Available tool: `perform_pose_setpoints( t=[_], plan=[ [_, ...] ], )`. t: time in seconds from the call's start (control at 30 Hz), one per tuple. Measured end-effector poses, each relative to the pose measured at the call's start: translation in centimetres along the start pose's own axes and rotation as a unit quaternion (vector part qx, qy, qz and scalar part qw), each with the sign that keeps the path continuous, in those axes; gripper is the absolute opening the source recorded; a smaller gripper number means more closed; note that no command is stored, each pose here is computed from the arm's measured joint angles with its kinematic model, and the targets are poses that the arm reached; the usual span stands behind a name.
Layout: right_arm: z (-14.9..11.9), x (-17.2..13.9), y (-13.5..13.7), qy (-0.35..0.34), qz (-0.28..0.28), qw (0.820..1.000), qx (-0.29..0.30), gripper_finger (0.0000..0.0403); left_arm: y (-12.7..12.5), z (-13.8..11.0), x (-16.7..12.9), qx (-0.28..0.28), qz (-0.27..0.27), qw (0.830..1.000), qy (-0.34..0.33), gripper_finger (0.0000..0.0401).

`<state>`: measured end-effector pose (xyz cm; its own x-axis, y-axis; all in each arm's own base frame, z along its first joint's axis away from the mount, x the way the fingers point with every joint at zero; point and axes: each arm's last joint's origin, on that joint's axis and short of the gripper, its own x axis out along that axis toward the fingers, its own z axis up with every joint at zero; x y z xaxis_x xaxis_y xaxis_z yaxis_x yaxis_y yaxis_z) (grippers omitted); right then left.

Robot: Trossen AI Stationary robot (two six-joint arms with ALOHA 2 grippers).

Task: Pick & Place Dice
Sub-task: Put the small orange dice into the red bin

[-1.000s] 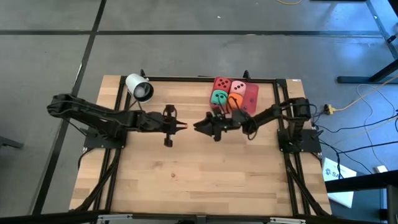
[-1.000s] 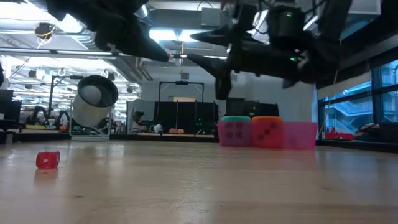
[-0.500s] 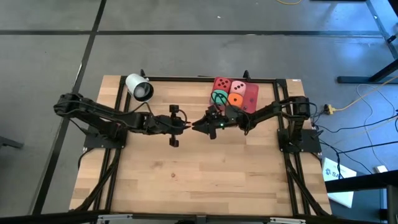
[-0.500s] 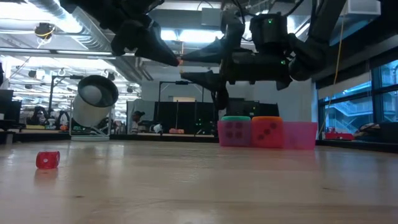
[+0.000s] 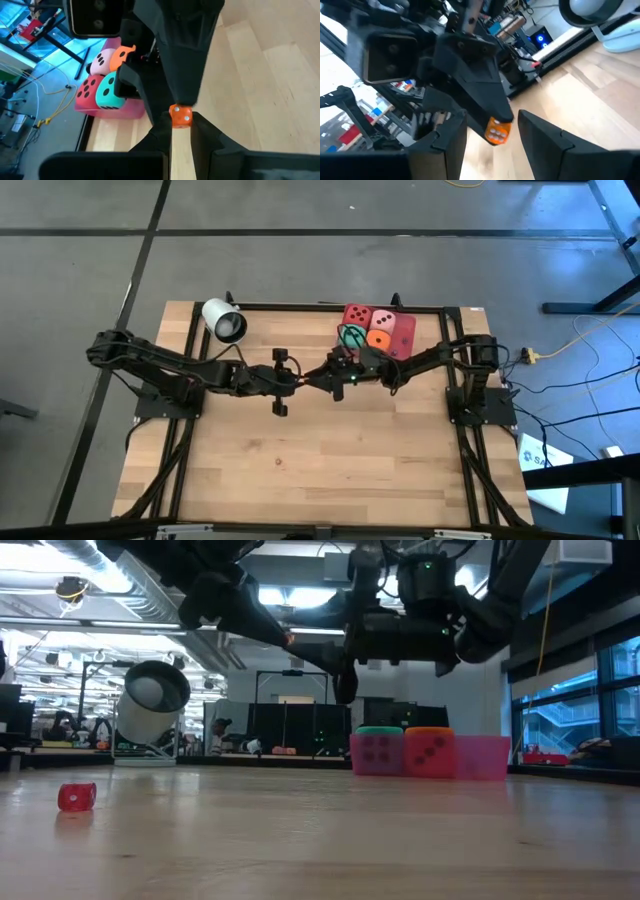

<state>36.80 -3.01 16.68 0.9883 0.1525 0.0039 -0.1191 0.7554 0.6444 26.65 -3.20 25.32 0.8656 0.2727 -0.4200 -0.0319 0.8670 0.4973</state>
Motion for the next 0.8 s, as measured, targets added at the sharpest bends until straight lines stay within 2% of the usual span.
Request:
perform_pose_setpoints(
  t=[0.17,0.63,0.8],
  plan=[
    [-0.22,0.15,-0.24,0.019,-0.016,1.000,0.003,0.0178,0.02,-0.01,0.00,0.004,0.004,1.000,0.002,0.0026],
    [-0.08,0.16,-0.13,0.011,-0.011,1.000,-0.003,0.0177,0.01,0.00,-0.01,0.004,0.000,1.000,0.000,0.0026],
    [-0.03,0.16,-0.09,0.008,-0.009,1.000,-0.004,0.0161,0.00,0.01,-0.01,0.004,-0.002,1.000,-0.001,0.0026]
  ],
)
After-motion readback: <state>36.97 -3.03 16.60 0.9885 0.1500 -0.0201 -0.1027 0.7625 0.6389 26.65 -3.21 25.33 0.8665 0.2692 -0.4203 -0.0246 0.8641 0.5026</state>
